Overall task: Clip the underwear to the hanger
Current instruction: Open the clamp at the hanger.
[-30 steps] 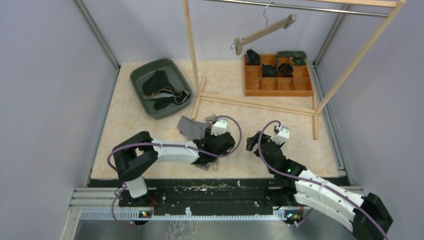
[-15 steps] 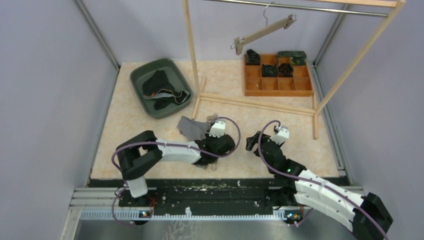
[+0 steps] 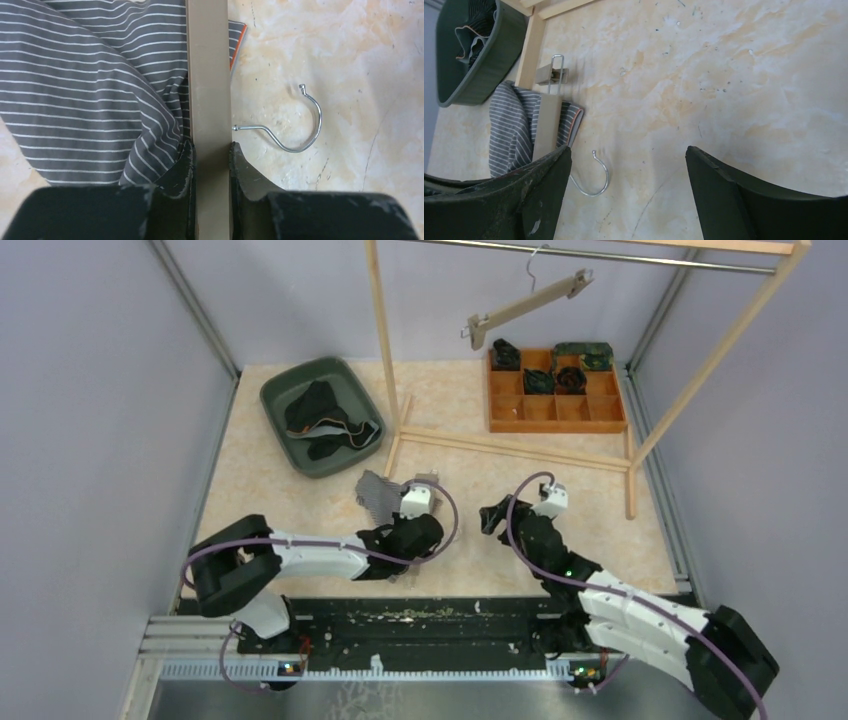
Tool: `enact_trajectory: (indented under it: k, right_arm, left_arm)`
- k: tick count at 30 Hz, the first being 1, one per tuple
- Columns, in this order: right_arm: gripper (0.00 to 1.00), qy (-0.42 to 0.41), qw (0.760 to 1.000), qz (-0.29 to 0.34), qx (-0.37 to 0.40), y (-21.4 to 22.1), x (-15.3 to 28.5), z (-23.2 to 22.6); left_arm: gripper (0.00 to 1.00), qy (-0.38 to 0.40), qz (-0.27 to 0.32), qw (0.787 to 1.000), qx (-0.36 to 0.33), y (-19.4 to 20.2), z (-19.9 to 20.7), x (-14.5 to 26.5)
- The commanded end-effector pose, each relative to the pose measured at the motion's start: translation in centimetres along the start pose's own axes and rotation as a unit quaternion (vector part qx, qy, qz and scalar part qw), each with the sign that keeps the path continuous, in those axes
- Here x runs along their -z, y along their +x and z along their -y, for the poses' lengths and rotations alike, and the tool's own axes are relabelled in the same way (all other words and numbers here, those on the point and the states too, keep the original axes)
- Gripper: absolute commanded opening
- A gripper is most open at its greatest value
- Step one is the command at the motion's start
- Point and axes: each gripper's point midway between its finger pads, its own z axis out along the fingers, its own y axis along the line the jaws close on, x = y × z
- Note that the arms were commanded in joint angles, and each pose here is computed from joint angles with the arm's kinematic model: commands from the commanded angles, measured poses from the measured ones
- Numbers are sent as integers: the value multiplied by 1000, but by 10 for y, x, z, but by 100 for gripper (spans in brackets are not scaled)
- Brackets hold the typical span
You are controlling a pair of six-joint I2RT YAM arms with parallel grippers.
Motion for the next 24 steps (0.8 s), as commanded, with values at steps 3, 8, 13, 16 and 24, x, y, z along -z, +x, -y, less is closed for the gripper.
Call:
enact_trajectory:
  k: [3, 8, 13, 16, 24]
  right_arm:
    - [82, -93, 994, 16, -61, -22, -16, -57]
    - [81, -133, 986, 7, -100, -22, -27, -74]
    - [81, -172, 977, 18, -127, -29, -34, -82]
    - [81, -180, 975, 17, -132, -32, -39, -82]
    - [79, -195, 969, -6, -149, -25, -51, -79]
  left_arm:
    - [0, 55, 16, 998, 3, -15, 12, 18]
    - [0, 78, 17, 997, 3, -16, 27, 22]
    - [0, 100, 11, 995, -1, -12, 45, 25]
    - [0, 113, 10, 994, 2, -11, 52, 28]
    - [0, 136, 13, 991, 0, -13, 69, 35]
